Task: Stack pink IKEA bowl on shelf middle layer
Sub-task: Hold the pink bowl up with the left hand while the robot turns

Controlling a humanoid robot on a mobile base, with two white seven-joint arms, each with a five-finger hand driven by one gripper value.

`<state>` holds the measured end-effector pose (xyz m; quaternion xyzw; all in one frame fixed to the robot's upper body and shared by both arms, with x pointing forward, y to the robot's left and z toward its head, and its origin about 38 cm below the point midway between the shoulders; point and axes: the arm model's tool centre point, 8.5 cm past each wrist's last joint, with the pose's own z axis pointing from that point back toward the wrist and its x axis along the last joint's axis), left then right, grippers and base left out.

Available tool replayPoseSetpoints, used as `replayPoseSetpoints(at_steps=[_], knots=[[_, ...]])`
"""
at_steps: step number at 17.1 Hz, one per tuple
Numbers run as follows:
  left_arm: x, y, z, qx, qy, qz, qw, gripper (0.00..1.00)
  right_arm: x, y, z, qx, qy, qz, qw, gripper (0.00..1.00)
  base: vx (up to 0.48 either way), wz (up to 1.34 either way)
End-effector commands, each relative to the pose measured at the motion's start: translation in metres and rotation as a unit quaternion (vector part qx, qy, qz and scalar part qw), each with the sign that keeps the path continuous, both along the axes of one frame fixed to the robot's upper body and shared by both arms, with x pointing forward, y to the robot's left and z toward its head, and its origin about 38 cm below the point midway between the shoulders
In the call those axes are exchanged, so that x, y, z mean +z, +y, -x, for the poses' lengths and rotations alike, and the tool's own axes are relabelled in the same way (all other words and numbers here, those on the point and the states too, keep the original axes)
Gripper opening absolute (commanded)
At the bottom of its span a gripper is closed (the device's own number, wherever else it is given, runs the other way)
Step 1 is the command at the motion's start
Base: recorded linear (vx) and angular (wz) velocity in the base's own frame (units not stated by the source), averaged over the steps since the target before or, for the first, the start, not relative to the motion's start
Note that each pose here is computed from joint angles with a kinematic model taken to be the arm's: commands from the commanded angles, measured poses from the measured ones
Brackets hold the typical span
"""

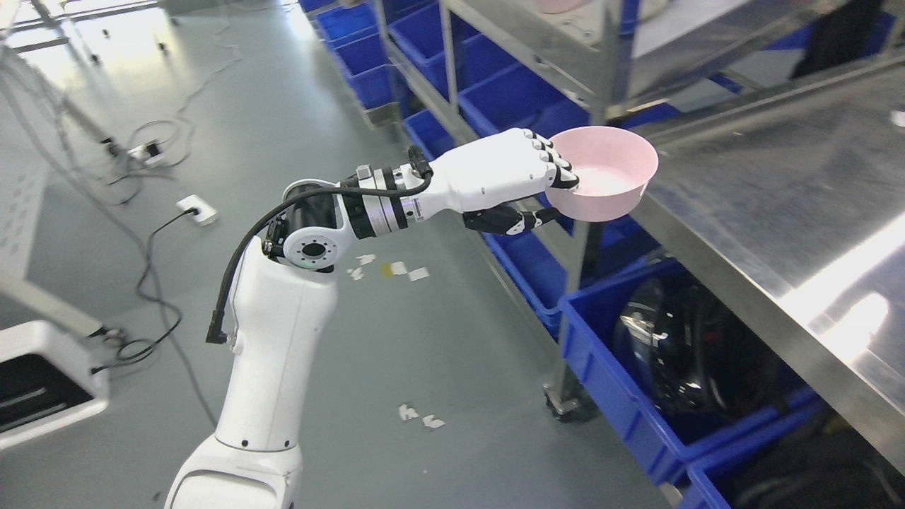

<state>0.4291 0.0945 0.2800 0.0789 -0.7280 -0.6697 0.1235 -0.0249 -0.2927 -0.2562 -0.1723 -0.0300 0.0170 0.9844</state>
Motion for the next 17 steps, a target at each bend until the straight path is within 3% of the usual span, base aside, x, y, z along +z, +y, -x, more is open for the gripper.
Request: replayPoseSetpoints(at_steps=[1, 9, 17], knots=[[0.0044, 0.0053, 0.0025, 0.003, -0.012, -0.004, 1.000, 0.01, 0.0010, -0.0111, -0.0061, 0.004, -0.008, 0.008, 1.000, 1.00, 0.100, 1.16], [0.0077, 0.0051, 0.0040, 0.003, -0.018, 0.002, 1.000, 0.01, 0.0010, -0.0111, -0.0061, 0.004, -0.008, 0.008, 1.000, 1.00, 0.190, 0.95], [0.0080, 0.0060, 0.0037, 0.004, -0.018, 0.003, 1.000, 0.02, 0.0010, -0.0111, -0.0061, 0.003, -0.008, 0.008, 1.000, 1.00, 0.322, 0.04]])
